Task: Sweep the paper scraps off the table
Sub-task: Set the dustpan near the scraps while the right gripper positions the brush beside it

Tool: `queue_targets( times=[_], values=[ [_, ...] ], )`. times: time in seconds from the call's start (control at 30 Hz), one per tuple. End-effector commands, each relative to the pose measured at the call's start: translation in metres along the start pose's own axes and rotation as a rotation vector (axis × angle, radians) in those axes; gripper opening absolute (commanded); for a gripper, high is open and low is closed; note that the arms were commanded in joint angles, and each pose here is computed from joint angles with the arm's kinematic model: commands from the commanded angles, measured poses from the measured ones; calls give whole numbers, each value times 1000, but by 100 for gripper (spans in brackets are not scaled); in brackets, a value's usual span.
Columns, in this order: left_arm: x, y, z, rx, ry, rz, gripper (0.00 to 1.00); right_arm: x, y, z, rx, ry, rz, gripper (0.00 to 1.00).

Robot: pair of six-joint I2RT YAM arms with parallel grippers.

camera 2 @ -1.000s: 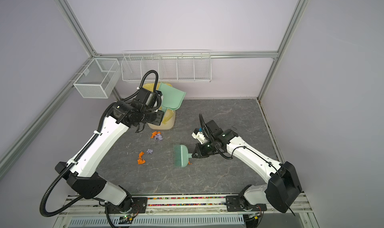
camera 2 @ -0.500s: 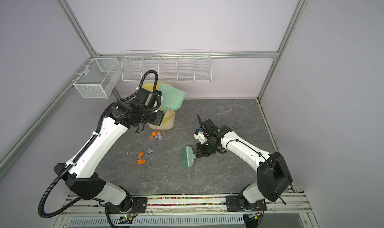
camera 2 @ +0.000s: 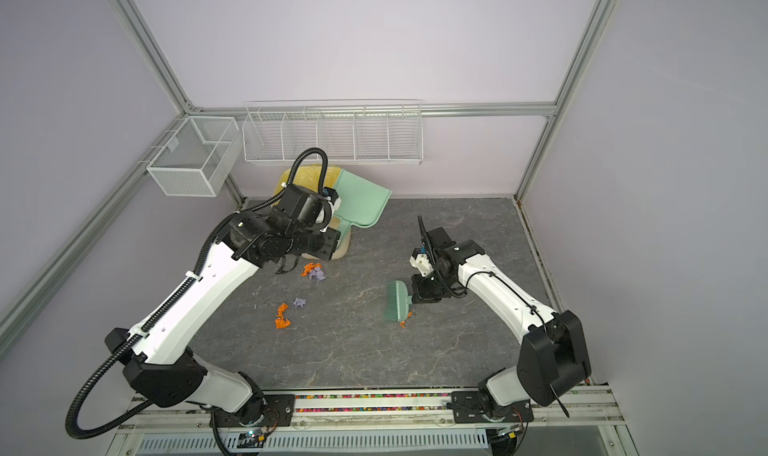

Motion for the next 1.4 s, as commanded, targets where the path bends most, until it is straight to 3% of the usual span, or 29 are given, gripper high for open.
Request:
queue_targets(
  times=[0.0, 0.27, 0.87, 1.1, 1.37],
  values=[
    [-11, 7, 5, -26, -45, -10, 0, -2, -9, -22, -37, -27, 1, 7],
    [-30, 2, 18, -10, -87, 1, 0, 3, -1, -48, -137, 31, 31, 7],
    [-51, -56, 43, 168, -113, 7, 0, -15, 16, -71, -278, 46, 136, 7],
    [-57, -84, 50, 271, -154, 3, 0, -27, 13, -86, -332, -51, 151, 7],
    [-78, -107, 62, 309, -293, -79, 0, -38, 11, -91, -336, -155, 148, 7]
  ],
)
Point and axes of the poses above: each gripper's point midway between its finger pads, its own z axis out along the fingers, its own x axis along the line the jaws close on, y = z × x, the point moved 6 cm from there along -z, back along the fingers, and after that the axes turned 14 degrees about z, right-handed, at the moved point
